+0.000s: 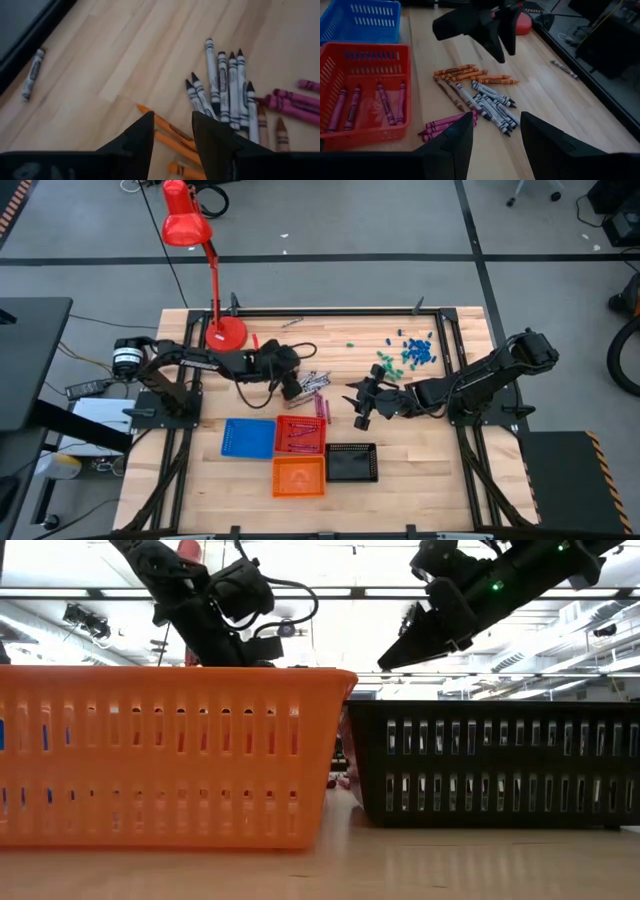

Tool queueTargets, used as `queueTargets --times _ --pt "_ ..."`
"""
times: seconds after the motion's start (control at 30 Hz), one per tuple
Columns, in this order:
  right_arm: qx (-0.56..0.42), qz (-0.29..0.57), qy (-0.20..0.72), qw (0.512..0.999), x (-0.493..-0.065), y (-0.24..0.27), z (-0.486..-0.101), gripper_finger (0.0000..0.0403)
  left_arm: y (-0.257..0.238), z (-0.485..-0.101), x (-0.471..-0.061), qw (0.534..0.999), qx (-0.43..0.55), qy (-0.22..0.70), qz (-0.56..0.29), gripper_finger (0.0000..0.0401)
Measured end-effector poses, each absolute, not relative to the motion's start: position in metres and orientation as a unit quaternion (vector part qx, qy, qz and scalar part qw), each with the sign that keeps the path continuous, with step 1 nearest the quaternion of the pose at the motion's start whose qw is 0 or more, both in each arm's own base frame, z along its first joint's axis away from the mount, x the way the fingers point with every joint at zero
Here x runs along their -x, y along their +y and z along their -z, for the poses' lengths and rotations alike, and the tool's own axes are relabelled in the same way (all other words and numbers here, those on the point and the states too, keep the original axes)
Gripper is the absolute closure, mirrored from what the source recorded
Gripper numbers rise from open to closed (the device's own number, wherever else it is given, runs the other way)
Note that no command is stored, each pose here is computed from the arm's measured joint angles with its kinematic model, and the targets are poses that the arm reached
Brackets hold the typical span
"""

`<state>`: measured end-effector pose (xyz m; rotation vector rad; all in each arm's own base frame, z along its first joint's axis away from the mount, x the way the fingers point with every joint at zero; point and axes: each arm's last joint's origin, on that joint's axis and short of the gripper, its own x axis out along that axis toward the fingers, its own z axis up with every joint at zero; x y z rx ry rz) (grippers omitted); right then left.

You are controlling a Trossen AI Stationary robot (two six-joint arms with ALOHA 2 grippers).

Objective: Sort crayons
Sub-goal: Put the black crayon into the blue bin

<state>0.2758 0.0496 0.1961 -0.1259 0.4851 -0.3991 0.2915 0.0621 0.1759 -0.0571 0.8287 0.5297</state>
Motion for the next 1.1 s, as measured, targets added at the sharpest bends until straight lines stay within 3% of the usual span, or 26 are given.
queueTargets --times 0.33,0.7,1.1 --pt "0.061 0.195 0.239 0.949 -0.277 0.047 -0.196 0.0235 0.104 -0.178 -0.281 0.865 0.035 0.388 -0.315 0.0257" --pt "0.053 0.188 0.238 0.951 -0.279 0.04 -0.197 0.0235 0.152 -0.177 -0.26 0.861 0.109 0.385 -0.313 0.0257" --pt "0.053 0.17 0.235 0.956 -0.282 0.033 -0.198 0.0235 0.178 -0.206 -0.261 0.86 0.069 0.395 -0.315 0.0257"
